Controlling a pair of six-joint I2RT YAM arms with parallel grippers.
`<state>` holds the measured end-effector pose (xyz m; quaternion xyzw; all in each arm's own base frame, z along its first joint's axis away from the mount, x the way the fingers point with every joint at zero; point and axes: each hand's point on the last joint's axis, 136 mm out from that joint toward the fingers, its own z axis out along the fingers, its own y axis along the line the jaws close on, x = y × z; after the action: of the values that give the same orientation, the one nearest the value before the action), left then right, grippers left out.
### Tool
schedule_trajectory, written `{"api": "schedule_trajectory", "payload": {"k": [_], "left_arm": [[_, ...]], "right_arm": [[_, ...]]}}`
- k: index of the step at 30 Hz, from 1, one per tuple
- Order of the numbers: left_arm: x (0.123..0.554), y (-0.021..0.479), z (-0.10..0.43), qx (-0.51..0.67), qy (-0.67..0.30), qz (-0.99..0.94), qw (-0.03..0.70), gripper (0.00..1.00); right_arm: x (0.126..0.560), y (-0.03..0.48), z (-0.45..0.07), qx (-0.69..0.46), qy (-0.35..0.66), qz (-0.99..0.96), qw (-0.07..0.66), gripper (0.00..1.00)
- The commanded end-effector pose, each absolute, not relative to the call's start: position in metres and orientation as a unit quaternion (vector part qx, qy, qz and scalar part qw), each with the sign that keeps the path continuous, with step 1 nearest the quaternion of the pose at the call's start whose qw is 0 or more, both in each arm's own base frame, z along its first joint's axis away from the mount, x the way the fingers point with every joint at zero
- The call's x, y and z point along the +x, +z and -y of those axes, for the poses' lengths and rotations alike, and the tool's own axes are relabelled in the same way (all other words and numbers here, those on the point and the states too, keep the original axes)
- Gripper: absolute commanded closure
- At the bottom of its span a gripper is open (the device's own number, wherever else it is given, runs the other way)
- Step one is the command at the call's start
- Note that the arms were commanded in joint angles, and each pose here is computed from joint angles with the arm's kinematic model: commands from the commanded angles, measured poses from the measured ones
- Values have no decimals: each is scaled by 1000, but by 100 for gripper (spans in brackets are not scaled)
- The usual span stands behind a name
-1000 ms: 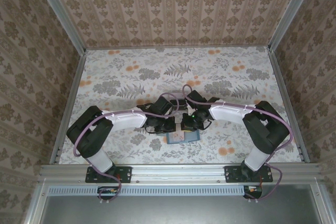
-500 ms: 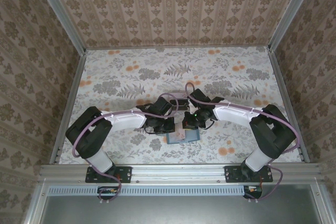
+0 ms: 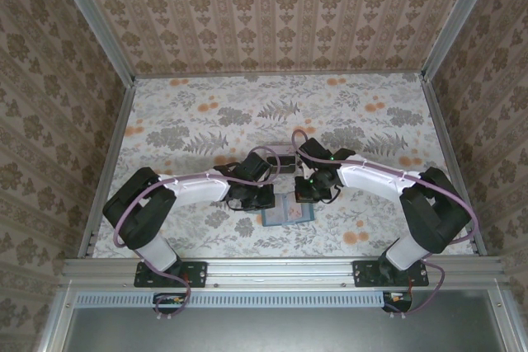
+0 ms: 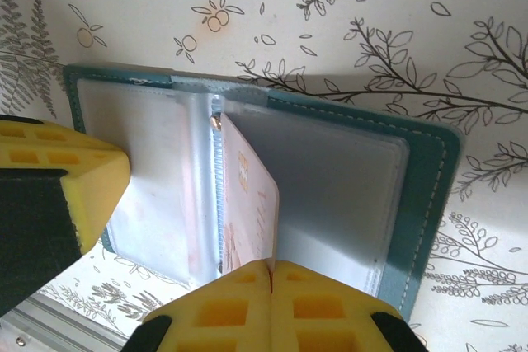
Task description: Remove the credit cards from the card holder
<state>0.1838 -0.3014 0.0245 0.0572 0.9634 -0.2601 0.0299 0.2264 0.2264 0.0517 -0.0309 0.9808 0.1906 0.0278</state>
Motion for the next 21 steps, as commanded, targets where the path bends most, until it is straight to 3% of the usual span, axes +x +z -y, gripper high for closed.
{"api": "schedule_trajectory", "payload": {"k": [1, 6, 13, 21], "left_arm": [[175, 15, 285, 57, -231, -971, 17, 90], [174, 15, 285, 57, -232, -971, 16, 90], [174, 15, 285, 56, -233, -971, 17, 90], [172, 16, 284, 56, -233, -971, 17, 90]], "right_arm": [[227, 60, -218, -35, 168, -984, 38, 100], [224, 56, -234, -37, 193, -980, 27, 98], [219, 54, -253, -35, 222, -974, 13, 86], [214, 50, -253, -37, 214, -976, 8, 89]]}}
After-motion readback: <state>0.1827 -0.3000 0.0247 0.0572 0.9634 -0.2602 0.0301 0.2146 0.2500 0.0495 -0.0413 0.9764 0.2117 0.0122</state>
